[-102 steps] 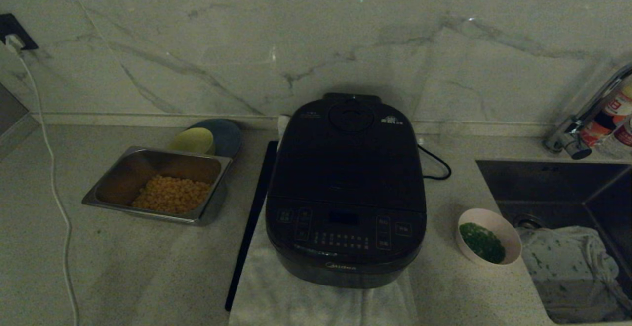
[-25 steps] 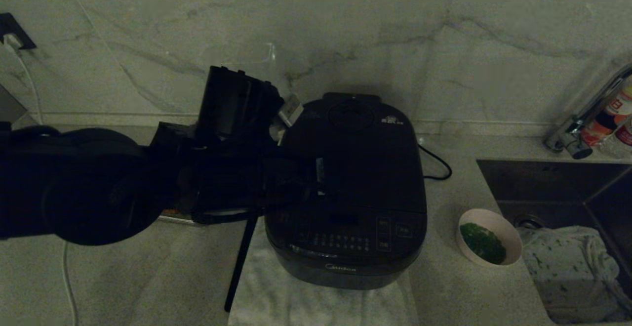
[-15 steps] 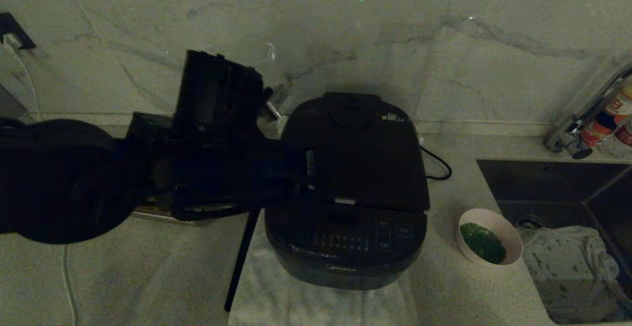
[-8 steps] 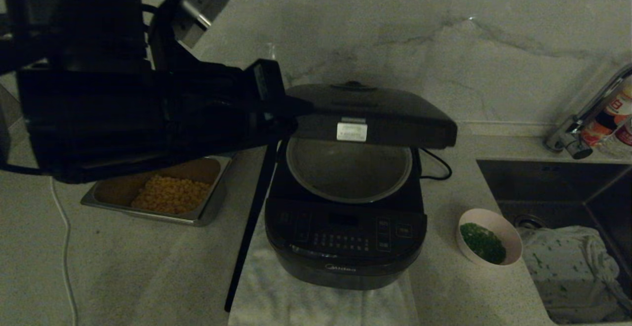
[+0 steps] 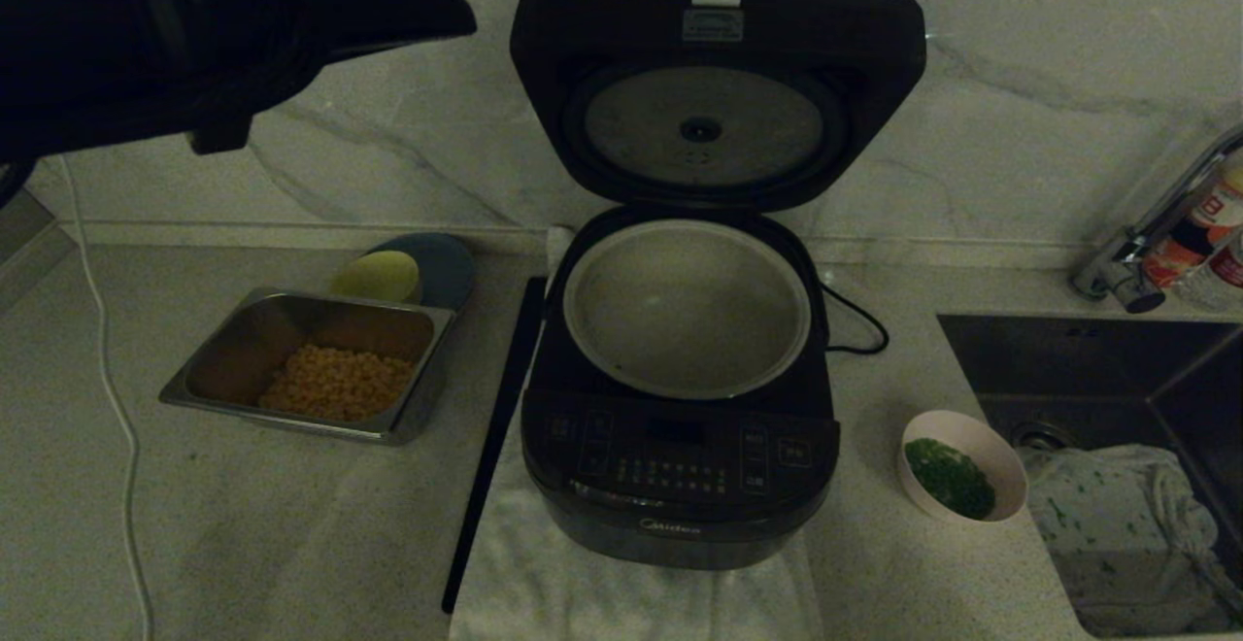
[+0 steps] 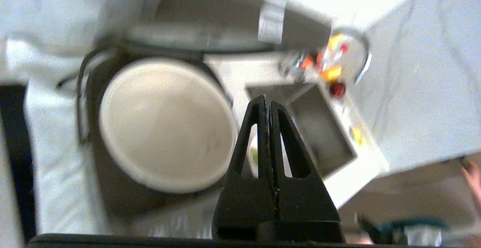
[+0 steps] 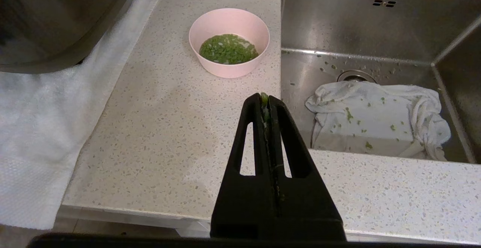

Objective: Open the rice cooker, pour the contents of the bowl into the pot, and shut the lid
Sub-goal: Open the rice cooker

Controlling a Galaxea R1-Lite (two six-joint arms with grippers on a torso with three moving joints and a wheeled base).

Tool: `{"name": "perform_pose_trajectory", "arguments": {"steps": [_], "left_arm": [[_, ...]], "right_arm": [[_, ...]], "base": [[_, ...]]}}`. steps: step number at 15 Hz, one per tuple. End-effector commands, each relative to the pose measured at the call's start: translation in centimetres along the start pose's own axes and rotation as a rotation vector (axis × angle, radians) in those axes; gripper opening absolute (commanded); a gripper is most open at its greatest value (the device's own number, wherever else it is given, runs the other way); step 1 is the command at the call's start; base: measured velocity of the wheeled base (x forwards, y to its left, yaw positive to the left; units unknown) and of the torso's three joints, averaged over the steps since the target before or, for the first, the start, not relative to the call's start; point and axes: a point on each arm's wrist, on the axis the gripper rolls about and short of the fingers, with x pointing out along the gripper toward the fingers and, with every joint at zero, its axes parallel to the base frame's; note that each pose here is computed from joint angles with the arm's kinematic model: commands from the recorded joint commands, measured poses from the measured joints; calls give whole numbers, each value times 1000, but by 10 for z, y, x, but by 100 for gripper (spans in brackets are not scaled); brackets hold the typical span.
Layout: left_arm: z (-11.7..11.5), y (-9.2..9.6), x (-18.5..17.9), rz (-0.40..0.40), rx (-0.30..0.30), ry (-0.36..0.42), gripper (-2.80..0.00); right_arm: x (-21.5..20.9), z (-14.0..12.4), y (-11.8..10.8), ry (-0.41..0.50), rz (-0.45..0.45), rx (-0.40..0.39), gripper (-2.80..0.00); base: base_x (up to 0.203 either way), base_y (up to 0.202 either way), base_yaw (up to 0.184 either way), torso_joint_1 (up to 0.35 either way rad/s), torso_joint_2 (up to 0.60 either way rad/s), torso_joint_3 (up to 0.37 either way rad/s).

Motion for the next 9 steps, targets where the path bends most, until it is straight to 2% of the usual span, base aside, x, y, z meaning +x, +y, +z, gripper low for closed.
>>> {"name": "perform_pose_trajectory", "arguments": {"steps": [1,3,5,7,9], "left_arm": [[-13,5,-10,37,0,106,-280],[-41,17,14,80,-1,238,-280],[-63,24,34,47,-14,352,-280],[-70,26,55,26,-24,375,-280],[-73,27,81,8,-21,313,-280]], "right_arm": [[0,0,0,-1,1,0,-280],[0,0,0,-1,1,0,-280],[0,0,0,-1,1,0,-280],[0,0,0,0,1,0,-280],[0,0,0,-1,1,0,-280]], "base": [[0,0,0,0,0,0],[0,0,0,0,0,0],[0,0,0,0,0,0],[0,0,0,0,0,0],[0,0,0,0,0,0]]}}
